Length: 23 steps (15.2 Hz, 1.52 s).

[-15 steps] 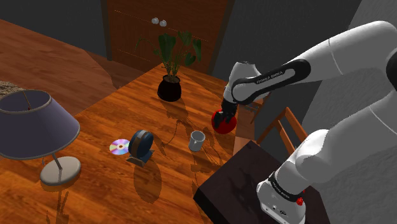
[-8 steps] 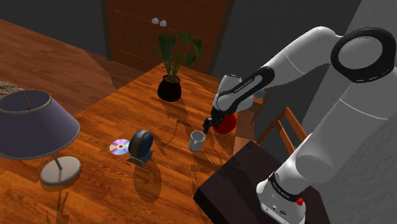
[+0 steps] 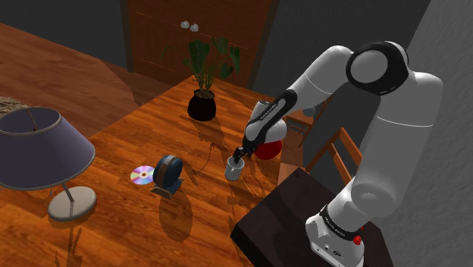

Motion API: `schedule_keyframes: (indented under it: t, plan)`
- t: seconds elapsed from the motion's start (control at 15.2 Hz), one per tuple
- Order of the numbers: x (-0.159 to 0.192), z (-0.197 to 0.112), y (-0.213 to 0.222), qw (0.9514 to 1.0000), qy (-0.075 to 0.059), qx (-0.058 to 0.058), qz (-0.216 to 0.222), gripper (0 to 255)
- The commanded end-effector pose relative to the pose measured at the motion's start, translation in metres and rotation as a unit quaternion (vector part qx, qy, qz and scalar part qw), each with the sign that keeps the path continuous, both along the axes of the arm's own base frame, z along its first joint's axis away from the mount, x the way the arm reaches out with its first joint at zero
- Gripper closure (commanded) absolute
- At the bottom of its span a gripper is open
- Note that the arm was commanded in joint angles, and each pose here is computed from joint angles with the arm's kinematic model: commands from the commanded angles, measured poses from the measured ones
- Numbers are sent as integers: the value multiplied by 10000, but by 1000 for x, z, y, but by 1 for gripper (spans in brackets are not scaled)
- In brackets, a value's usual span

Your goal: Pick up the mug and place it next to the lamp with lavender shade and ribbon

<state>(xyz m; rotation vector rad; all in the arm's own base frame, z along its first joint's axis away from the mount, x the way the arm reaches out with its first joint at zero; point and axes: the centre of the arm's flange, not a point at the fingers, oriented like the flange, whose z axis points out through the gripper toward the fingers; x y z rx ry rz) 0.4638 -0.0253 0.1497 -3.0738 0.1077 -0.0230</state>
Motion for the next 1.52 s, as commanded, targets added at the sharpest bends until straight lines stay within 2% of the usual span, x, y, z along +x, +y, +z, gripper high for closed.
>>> schedule_keyframes:
  t: [0.0,0.26,0.73,0.79,1.45]
  plan:
    - [1,-11,1,10000,-6,1,-1,0]
    - [2,-29,3,10000,-6,1,-1,0]
    - [2,-29,3,10000,-6,1,-1,0]
    - [2,-29,3,10000,-6,1,-1,255]
    - [2,-24,3,10000,-6,1,-1,255]
